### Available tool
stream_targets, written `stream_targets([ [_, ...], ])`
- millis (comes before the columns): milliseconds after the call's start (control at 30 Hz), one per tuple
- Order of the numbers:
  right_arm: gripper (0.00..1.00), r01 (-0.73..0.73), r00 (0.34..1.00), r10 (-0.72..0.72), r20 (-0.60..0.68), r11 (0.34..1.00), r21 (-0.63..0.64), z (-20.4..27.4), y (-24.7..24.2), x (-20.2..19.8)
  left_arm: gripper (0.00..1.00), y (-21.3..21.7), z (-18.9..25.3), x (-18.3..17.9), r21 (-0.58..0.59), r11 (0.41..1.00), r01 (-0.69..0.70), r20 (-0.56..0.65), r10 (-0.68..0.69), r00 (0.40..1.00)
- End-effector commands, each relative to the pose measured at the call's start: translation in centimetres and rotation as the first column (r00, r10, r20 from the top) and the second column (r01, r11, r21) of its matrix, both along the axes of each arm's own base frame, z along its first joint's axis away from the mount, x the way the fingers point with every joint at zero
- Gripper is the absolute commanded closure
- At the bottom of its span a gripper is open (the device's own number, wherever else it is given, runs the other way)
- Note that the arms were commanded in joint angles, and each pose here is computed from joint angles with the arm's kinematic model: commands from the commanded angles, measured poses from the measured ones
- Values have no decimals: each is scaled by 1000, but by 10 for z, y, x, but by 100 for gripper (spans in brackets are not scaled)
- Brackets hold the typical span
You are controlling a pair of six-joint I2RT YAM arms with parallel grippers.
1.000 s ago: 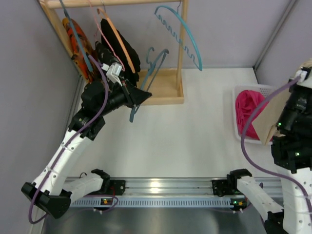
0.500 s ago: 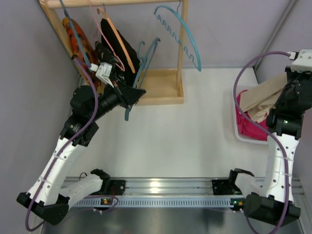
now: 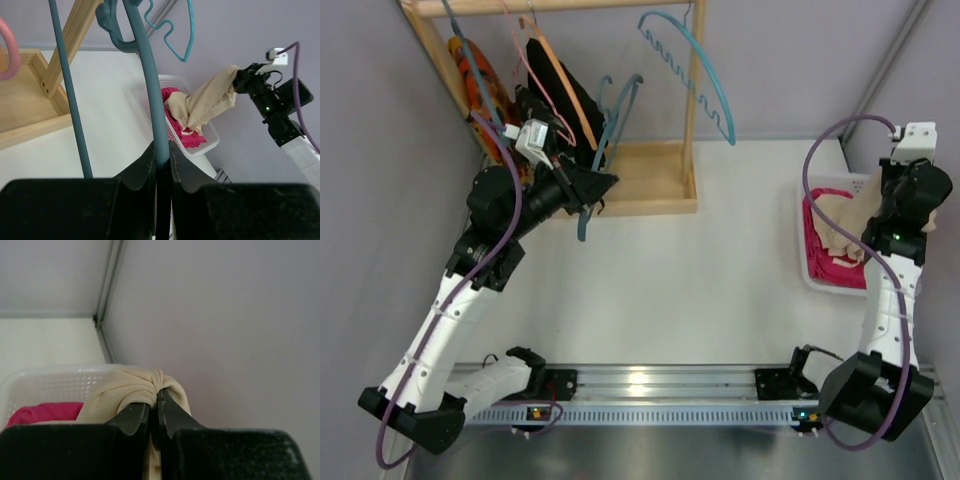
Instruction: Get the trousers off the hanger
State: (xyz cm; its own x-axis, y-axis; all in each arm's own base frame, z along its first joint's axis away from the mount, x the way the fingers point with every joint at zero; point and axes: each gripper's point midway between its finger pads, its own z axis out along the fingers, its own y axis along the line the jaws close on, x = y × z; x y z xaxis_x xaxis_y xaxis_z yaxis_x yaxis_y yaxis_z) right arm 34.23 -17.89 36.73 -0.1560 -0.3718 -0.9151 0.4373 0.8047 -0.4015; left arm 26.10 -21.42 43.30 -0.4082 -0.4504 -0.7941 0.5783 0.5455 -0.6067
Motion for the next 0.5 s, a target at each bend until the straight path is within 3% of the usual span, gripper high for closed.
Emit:
stream_targets([
  [0, 100, -116, 992, 120, -25, 985, 130, -40, 13, 27, 100, -2, 36, 1, -58, 998, 7, 71, -3, 997],
  [233, 100, -80, 940, 185, -288, 937, 340, -156, 11, 60, 100, 1, 51, 26, -66, 995, -72, 80, 77, 994],
  [367, 99, -102, 923, 233, -307, 916, 388, -172, 21, 59, 100, -8, 57, 45, -56, 995, -84, 83, 89, 993],
  [467, 87, -90, 906, 243, -347, 911, 403, -180, 22, 56, 100, -7, 72, 55, -52, 991, -121, 123, 127, 984],
])
